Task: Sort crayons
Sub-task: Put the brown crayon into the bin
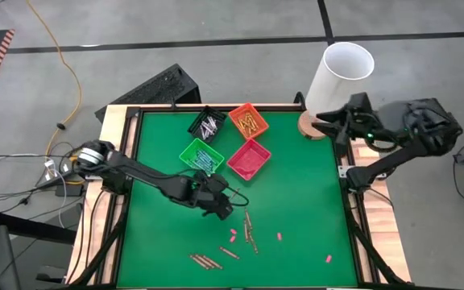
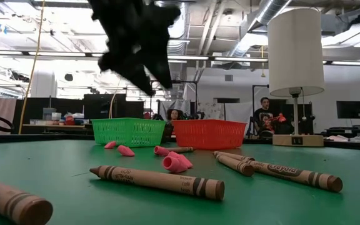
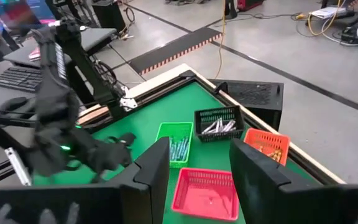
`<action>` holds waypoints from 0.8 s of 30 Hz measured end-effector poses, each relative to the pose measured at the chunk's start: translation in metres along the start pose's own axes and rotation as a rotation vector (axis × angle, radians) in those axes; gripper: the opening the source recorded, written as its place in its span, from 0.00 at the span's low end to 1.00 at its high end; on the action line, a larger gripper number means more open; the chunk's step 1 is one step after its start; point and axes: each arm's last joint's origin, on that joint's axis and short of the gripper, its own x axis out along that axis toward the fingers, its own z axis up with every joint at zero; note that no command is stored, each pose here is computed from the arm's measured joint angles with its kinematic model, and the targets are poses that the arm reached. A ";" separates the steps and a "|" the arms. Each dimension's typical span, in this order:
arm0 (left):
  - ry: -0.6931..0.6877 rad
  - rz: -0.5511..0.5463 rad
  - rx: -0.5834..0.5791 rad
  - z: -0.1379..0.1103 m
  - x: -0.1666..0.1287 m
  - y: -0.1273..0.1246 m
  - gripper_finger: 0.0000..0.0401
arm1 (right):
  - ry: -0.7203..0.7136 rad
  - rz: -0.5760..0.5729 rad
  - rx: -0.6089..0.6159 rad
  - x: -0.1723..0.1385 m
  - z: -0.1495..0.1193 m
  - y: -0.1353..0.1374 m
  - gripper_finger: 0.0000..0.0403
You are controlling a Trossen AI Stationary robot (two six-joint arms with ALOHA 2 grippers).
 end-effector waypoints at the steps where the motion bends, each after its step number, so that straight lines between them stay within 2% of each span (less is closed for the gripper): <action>1: 0.017 0.005 -0.016 -0.002 0.008 0.000 0.60 | 0.005 0.000 0.001 -0.001 -0.002 0.001 0.41; 9: 0.086 0.009 -0.075 -0.002 0.041 0.007 0.60 | 0.029 -0.011 -0.038 0.009 -0.008 0.018 0.41; 18: 0.050 0.054 -0.075 0.004 0.046 0.014 0.60 | 0.072 -0.039 -0.082 0.028 -0.015 0.033 0.41; 24: 0.031 0.062 -0.046 -0.001 0.043 0.009 0.60 | 0.068 -0.036 -0.082 0.027 -0.014 0.033 0.41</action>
